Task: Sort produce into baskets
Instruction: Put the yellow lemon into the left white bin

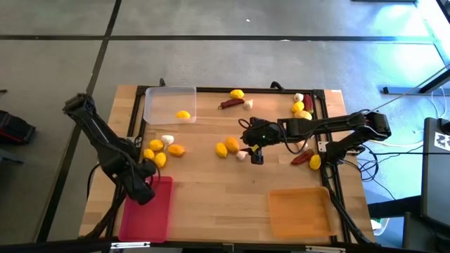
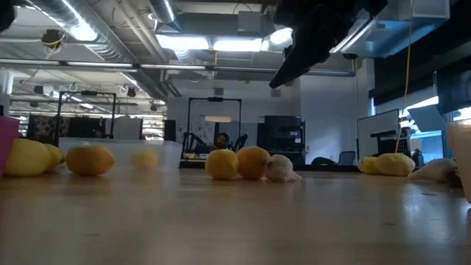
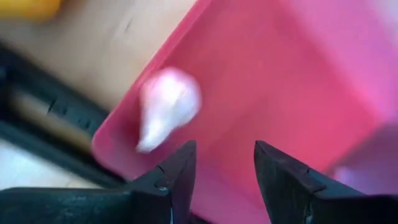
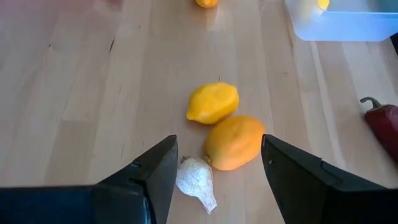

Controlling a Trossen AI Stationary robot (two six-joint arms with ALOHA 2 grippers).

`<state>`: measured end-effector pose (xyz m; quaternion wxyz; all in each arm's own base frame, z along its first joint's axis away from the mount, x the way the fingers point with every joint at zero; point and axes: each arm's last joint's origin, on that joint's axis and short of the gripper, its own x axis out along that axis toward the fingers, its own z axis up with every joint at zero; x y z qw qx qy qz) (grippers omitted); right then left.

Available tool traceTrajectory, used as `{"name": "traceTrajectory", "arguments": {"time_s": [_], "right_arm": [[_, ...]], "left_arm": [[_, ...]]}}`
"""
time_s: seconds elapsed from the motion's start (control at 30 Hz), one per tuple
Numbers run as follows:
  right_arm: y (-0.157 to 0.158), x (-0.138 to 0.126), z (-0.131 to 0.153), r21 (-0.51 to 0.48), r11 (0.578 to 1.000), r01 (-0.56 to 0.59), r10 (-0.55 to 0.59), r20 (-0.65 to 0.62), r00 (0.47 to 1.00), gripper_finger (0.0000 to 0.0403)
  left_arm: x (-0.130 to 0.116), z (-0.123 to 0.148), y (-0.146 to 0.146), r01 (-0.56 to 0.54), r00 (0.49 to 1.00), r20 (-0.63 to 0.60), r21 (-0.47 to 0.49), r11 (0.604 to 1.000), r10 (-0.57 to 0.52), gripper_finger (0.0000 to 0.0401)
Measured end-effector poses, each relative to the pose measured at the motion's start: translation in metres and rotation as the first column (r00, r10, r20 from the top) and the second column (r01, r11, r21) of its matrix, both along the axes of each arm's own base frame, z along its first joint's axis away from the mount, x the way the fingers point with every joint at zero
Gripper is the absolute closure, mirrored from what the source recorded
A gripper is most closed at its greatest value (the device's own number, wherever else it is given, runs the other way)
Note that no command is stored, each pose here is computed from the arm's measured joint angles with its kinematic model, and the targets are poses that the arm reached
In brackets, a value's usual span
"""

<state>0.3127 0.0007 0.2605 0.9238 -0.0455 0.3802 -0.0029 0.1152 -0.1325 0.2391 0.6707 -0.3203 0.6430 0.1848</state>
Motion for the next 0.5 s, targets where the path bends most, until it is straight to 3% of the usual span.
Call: {"name": "traceTrajectory", "arguments": {"time_s": [0.13,0.27,0.37,0.5], "right_arm": [[0.0,0.0,0.0,0.01,1.0,0.01,-0.01,0.001,1.0,0.0178],[0.0,0.0,0.0,0.014,1.0,0.014,-0.014,0.0,1.0,0.0178],[0.0,0.0,0.0,0.016,1.0,0.016,-0.016,0.0,1.0,0.0178],[0.0,0.0,0.0,0.036,0.999,0.036,-0.036,-0.001,0.999,0.0178]], "left_arm": [[0.004,0.022,0.01,0.001,0.979,0.205,0.044,0.999,-0.01,0.0244],[0.007,0.032,0.023,-0.002,0.927,0.371,0.169,0.986,-0.062,0.0244],[0.012,0.034,0.028,0.001,0.884,0.45,0.273,0.962,-0.129,0.0244],[0.024,0.035,0.028,0.046,0.828,0.515,0.331,0.942,-0.221,0.0237]]}}
